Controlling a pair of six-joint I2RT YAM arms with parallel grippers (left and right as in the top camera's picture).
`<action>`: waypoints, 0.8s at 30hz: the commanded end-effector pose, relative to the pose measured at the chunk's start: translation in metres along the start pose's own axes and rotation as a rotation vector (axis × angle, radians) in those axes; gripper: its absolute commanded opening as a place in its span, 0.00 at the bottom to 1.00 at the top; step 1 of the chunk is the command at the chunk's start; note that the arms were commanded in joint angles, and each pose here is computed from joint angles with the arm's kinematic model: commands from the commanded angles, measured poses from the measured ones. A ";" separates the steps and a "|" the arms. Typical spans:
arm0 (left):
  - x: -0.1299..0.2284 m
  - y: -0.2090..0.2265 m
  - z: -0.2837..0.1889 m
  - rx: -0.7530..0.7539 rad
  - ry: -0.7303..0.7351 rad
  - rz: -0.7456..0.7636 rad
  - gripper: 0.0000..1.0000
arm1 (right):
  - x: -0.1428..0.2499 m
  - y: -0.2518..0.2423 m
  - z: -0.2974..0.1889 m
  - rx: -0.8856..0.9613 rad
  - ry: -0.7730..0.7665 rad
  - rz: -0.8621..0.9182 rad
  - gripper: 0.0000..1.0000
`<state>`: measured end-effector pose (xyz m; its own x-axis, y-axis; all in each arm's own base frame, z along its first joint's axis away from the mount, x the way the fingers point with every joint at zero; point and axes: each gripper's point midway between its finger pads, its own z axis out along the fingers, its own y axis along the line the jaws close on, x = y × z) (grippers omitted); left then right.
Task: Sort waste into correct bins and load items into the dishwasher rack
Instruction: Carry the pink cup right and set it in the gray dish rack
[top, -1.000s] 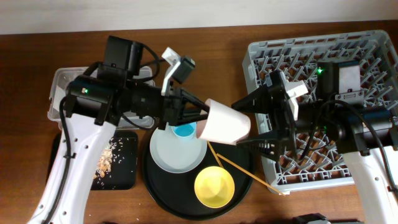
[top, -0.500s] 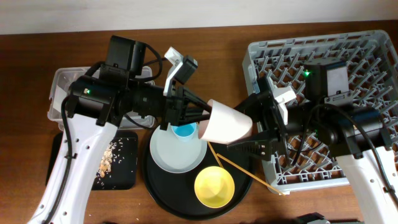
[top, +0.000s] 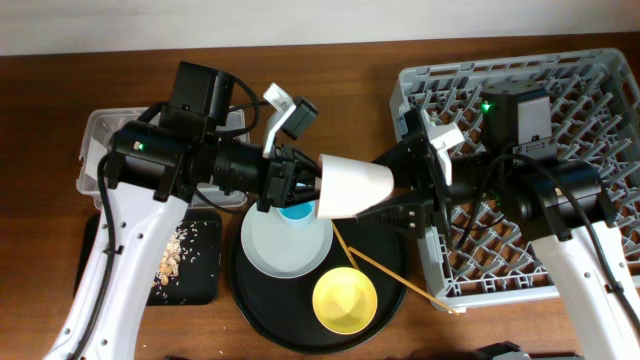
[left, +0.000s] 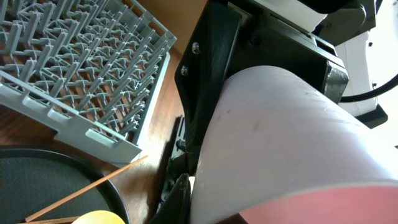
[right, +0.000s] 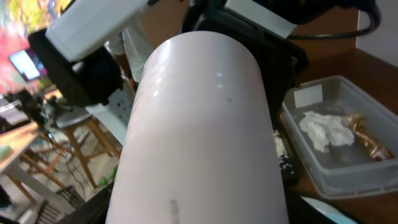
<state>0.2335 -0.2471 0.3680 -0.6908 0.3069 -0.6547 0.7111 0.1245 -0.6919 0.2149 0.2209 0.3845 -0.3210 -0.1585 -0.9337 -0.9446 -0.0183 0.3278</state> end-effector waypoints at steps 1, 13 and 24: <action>0.002 -0.002 0.001 -0.005 0.009 -0.001 0.09 | -0.002 -0.008 -0.001 0.044 0.012 -0.010 0.53; 0.013 0.108 -0.071 -0.608 -0.021 -0.201 0.40 | 0.080 -0.139 -0.111 1.185 0.287 0.459 0.43; 0.050 0.129 -0.055 -0.618 0.077 -0.287 0.40 | 0.163 -0.221 -0.177 1.506 0.468 0.722 0.41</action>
<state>0.2987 -0.1645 0.2664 -0.8630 0.2494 -0.4394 0.4700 0.7155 -0.5170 0.3729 0.0214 0.1976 -0.8762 0.0109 -0.4818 0.0410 0.9978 -0.0520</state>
